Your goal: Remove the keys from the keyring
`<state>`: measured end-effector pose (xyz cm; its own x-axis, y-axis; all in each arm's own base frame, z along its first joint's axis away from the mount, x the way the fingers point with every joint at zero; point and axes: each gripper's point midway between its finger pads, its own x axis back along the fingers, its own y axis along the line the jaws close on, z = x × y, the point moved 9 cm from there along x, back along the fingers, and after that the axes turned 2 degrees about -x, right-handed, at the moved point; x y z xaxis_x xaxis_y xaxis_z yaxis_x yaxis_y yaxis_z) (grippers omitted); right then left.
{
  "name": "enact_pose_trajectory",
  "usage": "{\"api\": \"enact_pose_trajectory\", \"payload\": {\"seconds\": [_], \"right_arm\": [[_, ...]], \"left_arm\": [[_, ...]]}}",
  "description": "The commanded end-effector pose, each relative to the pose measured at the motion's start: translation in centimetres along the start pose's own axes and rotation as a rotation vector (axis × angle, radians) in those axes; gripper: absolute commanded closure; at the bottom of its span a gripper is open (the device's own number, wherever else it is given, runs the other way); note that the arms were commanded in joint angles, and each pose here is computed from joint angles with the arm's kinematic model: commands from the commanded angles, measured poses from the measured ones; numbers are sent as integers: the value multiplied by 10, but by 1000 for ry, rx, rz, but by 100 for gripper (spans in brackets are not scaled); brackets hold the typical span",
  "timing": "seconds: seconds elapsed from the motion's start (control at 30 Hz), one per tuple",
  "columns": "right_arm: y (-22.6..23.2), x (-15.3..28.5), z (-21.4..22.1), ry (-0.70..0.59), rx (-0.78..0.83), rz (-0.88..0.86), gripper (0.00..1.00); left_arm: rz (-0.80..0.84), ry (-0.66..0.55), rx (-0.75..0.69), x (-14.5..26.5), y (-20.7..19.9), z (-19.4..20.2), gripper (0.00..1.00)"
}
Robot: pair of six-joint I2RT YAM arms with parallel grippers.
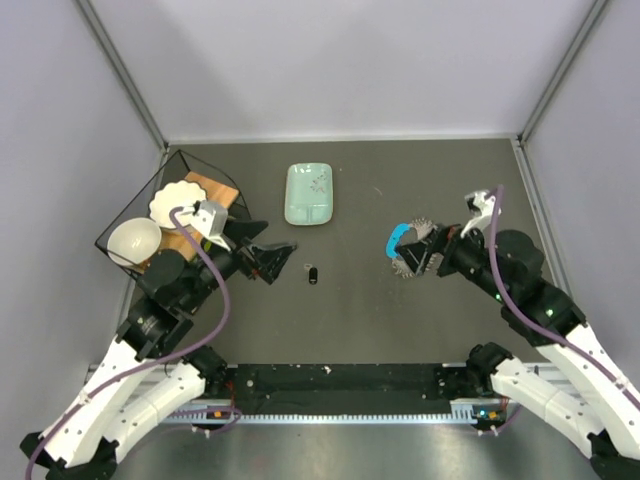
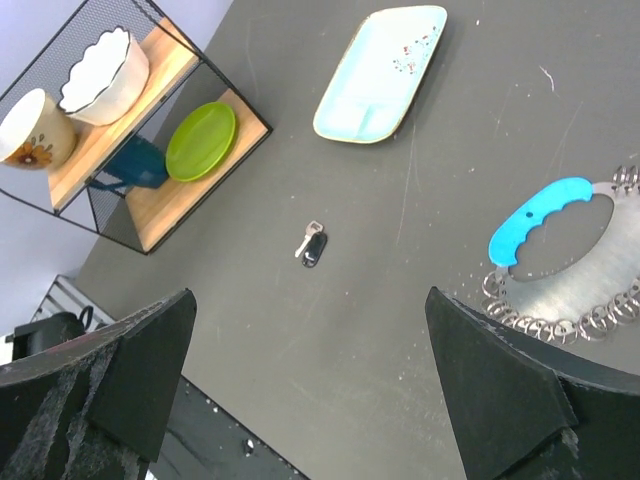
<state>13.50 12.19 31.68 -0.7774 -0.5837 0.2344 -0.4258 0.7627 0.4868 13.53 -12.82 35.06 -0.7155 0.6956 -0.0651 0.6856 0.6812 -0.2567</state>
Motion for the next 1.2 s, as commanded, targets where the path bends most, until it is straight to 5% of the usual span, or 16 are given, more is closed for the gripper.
{"api": "enact_pose_trajectory", "payload": {"seconds": [0.0,1.17], "right_arm": [[-2,11,5,-49,-20,-21,1],[-4,25,8,-108,-25,-44,1]], "left_arm": [[13,30,12,5,4,22,1],[-16,19,-9,5,7,24,2]]}}
